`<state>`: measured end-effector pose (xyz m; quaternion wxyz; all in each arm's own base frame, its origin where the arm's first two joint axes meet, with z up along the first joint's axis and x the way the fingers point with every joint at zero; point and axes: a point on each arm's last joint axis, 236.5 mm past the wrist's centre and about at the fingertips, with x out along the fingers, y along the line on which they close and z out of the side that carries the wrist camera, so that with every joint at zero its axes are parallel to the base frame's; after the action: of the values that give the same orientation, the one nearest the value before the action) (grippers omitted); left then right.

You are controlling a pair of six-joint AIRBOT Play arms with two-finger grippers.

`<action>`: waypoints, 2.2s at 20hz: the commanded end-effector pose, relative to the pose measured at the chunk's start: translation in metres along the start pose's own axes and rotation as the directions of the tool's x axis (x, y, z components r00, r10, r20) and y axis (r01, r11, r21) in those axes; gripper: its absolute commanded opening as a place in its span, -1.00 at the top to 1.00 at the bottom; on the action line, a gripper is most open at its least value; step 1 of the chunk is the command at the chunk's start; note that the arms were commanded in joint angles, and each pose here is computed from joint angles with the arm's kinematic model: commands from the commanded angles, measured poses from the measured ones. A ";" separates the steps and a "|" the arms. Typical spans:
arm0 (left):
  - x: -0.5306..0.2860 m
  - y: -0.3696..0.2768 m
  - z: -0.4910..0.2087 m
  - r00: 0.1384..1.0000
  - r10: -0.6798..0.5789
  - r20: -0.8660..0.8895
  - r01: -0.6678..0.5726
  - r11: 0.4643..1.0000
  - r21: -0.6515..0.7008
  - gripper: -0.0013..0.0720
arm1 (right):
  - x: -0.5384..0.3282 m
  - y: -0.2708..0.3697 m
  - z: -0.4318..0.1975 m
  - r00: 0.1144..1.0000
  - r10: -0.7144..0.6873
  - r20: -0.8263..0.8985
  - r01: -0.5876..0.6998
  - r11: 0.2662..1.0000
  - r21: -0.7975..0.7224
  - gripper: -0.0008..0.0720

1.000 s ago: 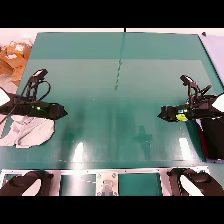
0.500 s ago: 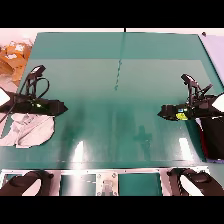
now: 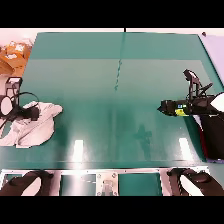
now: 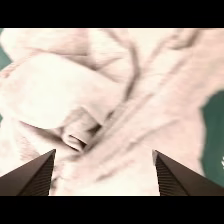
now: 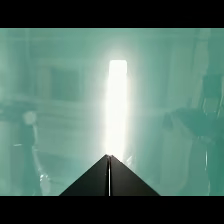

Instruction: Fold the shirts.

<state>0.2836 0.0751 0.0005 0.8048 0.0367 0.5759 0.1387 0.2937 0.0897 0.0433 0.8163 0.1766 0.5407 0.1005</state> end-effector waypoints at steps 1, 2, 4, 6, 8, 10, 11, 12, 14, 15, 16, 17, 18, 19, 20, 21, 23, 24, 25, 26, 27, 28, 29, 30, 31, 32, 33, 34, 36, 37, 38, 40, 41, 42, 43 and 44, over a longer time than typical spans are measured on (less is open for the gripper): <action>0.041 0.040 -0.003 0.996 0.085 -0.019 -0.086 0.995 -0.041 -0.98 | 0.005 -0.002 0.005 1.000 -0.002 0.010 0.002 1.000 0.002 0.94; 0.052 0.046 -0.002 0.996 0.086 -0.025 -0.087 0.995 -0.054 -0.98 | 0.006 -0.002 0.004 1.000 -0.003 0.004 0.003 1.000 0.005 0.94; 0.074 0.047 -0.014 0.993 0.070 -0.097 -0.075 0.996 -0.051 -0.98 | 0.008 -0.003 0.004 1.000 -0.005 -0.002 0.005 1.000 0.007 0.94; 0.094 0.031 -0.032 0.983 0.001 -0.186 -0.014 0.998 -0.068 -0.98 | 0.008 -0.003 0.004 1.000 -0.005 -0.002 0.005 1.000 0.007 0.94; 0.107 0.006 -0.044 0.965 -0.091 -0.247 0.075 0.994 -0.075 0.26 | 0.008 -0.003 0.004 1.000 -0.005 -0.002 0.005 1.000 0.007 0.94; 0.108 -0.006 -0.044 0.955 -0.143 -0.259 0.134 0.990 -0.053 0.91 | 0.008 -0.003 0.004 1.000 -0.005 -0.002 0.005 1.000 0.008 0.94; 0.101 -0.006 -0.038 0.953 -0.154 -0.260 0.141 0.988 -0.068 0.92 | 0.008 -0.003 0.004 1.000 -0.004 -0.001 0.004 1.000 0.007 0.94; 0.089 -0.004 -0.024 0.955 -0.158 -0.253 0.144 0.987 -0.072 0.92 | 0.007 -0.003 0.005 1.000 -0.004 0.001 0.004 1.000 0.007 0.94; 0.049 -0.006 0.017 0.968 -0.187 -0.168 0.179 0.982 -0.059 0.92 | 0.004 -0.001 0.009 1.000 -0.004 0.013 0.004 1.000 0.002 0.94; 0.017 -0.013 0.047 0.974 -0.210 -0.084 0.207 0.977 -0.044 0.92 | 0.001 0.001 0.014 1.000 -0.001 0.025 0.001 1.000 -0.003 0.94; -0.018 -0.022 0.074 0.971 -0.238 0.009 0.238 0.971 -0.018 0.92 | -0.004 0.004 0.020 0.999 0.003 0.042 -0.002 1.000 -0.010 0.94; -0.061 -0.038 0.099 0.953 -0.283 0.109 0.282 0.959 0.023 0.92 | -0.009 0.008 0.027 0.998 0.007 0.062 -0.006 1.000 -0.018 0.94; -0.103 -0.060 0.115 0.918 -0.347 0.190 0.339 0.938 0.075 0.92 | -0.016 0.012 0.034 0.997 0.012 0.081 -0.010 1.000 -0.027 0.94; -0.140 -0.085 0.124 0.876 -0.418 0.240 0.398 0.908 0.127 0.92 | -0.022 0.016 0.040 0.995 0.017 0.097 -0.014 0.999 -0.035 0.94; -0.172 -0.113 0.125 0.828 -0.498 0.259 0.464 0.867 0.183 0.92 | -0.029 0.020 0.046 0.993 0.023 0.113 -0.018 0.999 -0.044 0.94; -0.201 -0.146 0.121 0.766 -0.589 0.256 0.538 0.806 0.247 0.92 | -0.036 0.024 0.052 0.991 0.028 0.130 -0.022 0.998 -0.053 0.93; -0.240 -0.210 0.103 0.649 -0.730 0.214 0.648 0.677 0.349 0.92 | -0.050 0.033 0.061 0.987 0.039 0.155 -0.029 0.997 -0.072 0.94; -0.251 -0.235 0.093 0.611 -0.769 0.187 0.677 0.630 0.380 0.92 | -0.057 0.036 0.066 0.985 0.045 0.169 -0.032 0.996 -0.080 0.94; -0.261 -0.261 0.081 0.576 -0.803 0.154 0.699 0.582 0.417 0.92 | -0.063 0.039 0.070 0.982 0.049 0.181 -0.034 0.996 -0.087 0.94; -0.269 -0.286 0.069 0.543 -0.831 0.120 0.719 0.534 0.445 0.92 | -0.067 0.042 0.072 0.981 0.053 0.189 -0.036 0.995 -0.092 0.93; -0.273 -0.308 0.058 0.520 -0.850 0.086 0.732 0.495 0.467 0.92 | -0.070 0.043 0.074 0.980 0.055 0.194 -0.037 0.995 -0.095 0.94; -0.272 -0.329 0.048 0.508 -0.860 0.048 0.742 0.466 0.482 0.92 | -0.070 0.044 0.072 0.981 0.054 0.188 -0.037 0.995 -0.096 0.94; -0.264 -0.346 0.038 0.510 -0.860 0.008 0.751 0.450 0.484 0.92 | -0.069 0.043 0.069 0.983 0.052 0.174 -0.036 0.995 -0.095 0.93; -0.251 -0.363 0.027 0.525 -0.850 -0.044 0.756 0.442 0.484 0.91 | -0.068 0.042 0.066 0.986 0.050 0.160 -0.035 0.995 -0.095 0.88; -0.234 -0.377 0.018 0.544 -0.834 -0.089 0.758 0.443 0.479 0.91 | -0.067 0.042 0.064 0.987 0.048 0.151 -0.034 0.995 -0.095 0.57; -0.215 -0.389 0.011 0.563 -0.815 -0.133 0.761 0.450 0.467 0.59 | -0.067 0.040 0.063 0.988 0.040 0.150 -0.026 0.995 -0.096 0.31; -0.200 -0.396 0.007 0.575 -0.802 -0.163 0.768 0.459 0.447 -0.61 | -0.067 0.035 0.063 0.989 0.023 0.148 -0.009 0.996 -0.093 0.19; -0.186 -0.397 0.006 0.583 -0.790 -0.190 0.778 0.476 0.411 -0.96 | -0.068 0.026 0.061 0.990 -0.001 0.138 0.013 0.997 -0.082 0.12; -0.168 -0.379 0.015 0.605 -0.766 -0.216 0.776 0.508 0.372 -0.96 | -0.069 -0.006 0.049 0.993 -0.085 0.080 0.088 0.995 -0.035 -0.04; -0.160 -0.364 0.025 0.620 -0.754 -0.218 0.770 0.531 0.354 -0.96 | -0.067 -0.027 0.036 0.991 -0.132 0.027 0.132 0.991 0.008 -0.04; -0.152 -0.346 0.035 0.634 -0.742 -0.221 0.762 0.550 0.341 -0.96 | -0.063 -0.045 0.021 0.987 -0.158 -0.024 0.159 0.986 0.052 -0.04; -0.135 -0.317 0.055 0.655 -0.728 -0.202 0.750 0.594 0.291 -0.96 | -0.045 -0.076 -0.016 0.978 -0.179 -0.111 0.194 0.970 0.145 -0.04; -0.129 -0.307 0.067 0.662 -0.729 -0.176 0.745 0.612 0.265 -0.96 | -0.035 -0.088 -0.039 0.970 -0.179 -0.162 0.209 0.959 0.191 -0.03; -0.124 -0.300 0.081 0.667 -0.733 -0.135 0.739 0.626 0.251 -0.96 | -0.021 -0.097 -0.067 0.960 -0.171 -0.222 0.225 0.943 0.246 -0.04; -0.120 -0.295 0.093 0.669 -0.737 -0.098 0.734 0.634 0.242 -0.96 | -0.005 -0.100 -0.093 0.950 -0.146 -0.277 0.224 0.935 0.275 -0.03; -0.116 -0.294 0.101 0.669 -0.740 -0.073 0.730 0.635 0.254 -0.96 | 0.010 -0.097 -0.115 0.944 -0.102 -0.314 0.203 0.929 0.309 -0.04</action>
<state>0.3720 -0.2506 0.0768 0.7720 -0.0810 0.5569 -0.2954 0.2359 0.0142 0.0079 0.7494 0.2074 0.6286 -0.0174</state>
